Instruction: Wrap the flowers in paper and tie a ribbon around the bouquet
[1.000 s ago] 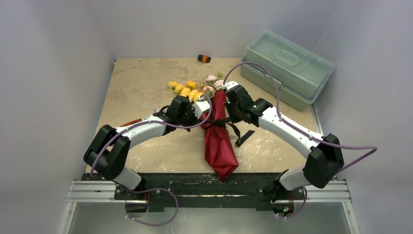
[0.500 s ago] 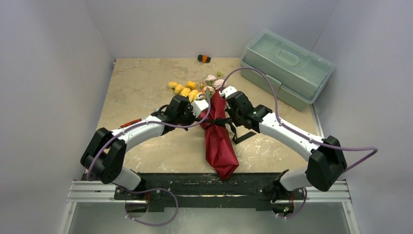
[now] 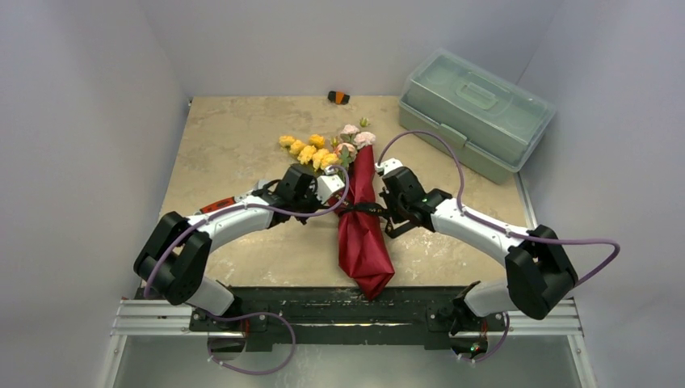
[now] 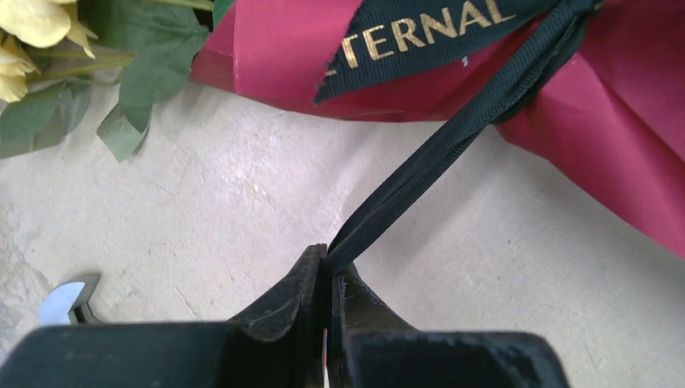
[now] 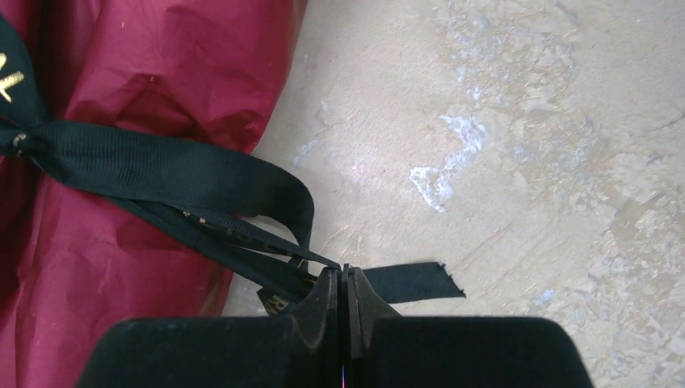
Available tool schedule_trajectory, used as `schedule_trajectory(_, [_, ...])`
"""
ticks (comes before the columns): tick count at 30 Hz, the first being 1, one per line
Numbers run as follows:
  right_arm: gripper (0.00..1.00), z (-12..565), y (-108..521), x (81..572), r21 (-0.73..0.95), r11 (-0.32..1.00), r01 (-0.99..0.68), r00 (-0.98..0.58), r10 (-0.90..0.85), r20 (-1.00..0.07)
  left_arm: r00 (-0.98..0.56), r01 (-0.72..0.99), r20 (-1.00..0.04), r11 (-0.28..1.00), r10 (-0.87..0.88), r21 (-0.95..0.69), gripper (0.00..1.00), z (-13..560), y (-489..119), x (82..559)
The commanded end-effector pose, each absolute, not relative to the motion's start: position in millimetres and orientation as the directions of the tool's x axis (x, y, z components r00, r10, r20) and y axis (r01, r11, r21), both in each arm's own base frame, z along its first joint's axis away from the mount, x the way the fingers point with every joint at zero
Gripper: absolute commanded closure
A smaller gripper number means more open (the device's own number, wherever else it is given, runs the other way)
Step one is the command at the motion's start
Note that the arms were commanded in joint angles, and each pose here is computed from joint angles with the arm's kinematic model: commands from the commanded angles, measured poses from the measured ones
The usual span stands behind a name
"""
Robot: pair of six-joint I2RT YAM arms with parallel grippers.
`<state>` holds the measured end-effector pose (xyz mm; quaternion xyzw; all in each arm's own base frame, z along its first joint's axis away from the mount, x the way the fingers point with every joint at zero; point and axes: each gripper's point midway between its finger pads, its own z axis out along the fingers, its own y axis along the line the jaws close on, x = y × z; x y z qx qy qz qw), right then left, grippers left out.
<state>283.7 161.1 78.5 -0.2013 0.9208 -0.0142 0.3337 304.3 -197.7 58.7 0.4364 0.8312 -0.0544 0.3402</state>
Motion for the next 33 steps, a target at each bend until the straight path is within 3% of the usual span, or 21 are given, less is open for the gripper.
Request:
schedule_trajectory(1, [1.0,82,143,293,-0.173,0.941,-0.29,-0.71,-0.333,-0.621,-0.434,0.696,-0.522,0.641,0.735,0.324,1.0,53,-159,306])
schedule_trajectory(14, [1.0,78,134,297,-0.197,0.931,-0.309,-0.688,-0.361,-0.629,-0.422,0.675,-0.507,0.634,0.751,0.377,1.0,56,-141,304])
schedule_trajectory(19, [1.0,80,140,300,-0.179,0.931,-0.318,-0.679,-0.356,-0.642,-0.408,0.689,-0.55,0.641,0.729,0.338,1.0,62,-154,307])
schedule_trajectory(21, [1.0,84,148,302,-0.151,0.928,-0.342,-0.667,-0.352,-0.657,-0.413,0.677,-0.582,0.663,0.701,0.319,0.79,69,-160,311])
schedule_trajectory(24, [0.69,100,163,306,-0.09,0.929,-0.358,-0.655,-0.319,-0.685,-0.393,0.658,-0.653,0.694,0.647,0.291,0.4,94,-171,317])
schedule_trajectory(27, [0.43,127,171,314,-0.067,0.927,-0.369,-0.613,-0.296,-0.732,-0.36,0.62,-0.728,0.733,0.583,0.28,0.11,124,-178,325])
schedule_trajectory(30, [0.28,154,175,320,-0.043,0.936,-0.348,-0.589,-0.254,-0.767,-0.348,0.586,-0.767,0.764,0.539,0.27,0.05,149,-180,331])
schedule_trajectory(33, [0.24,186,180,328,-0.036,0.938,-0.344,-0.549,-0.232,-0.803,-0.341,0.546,-0.802,0.798,0.491,0.257,0.03,174,-182,338])
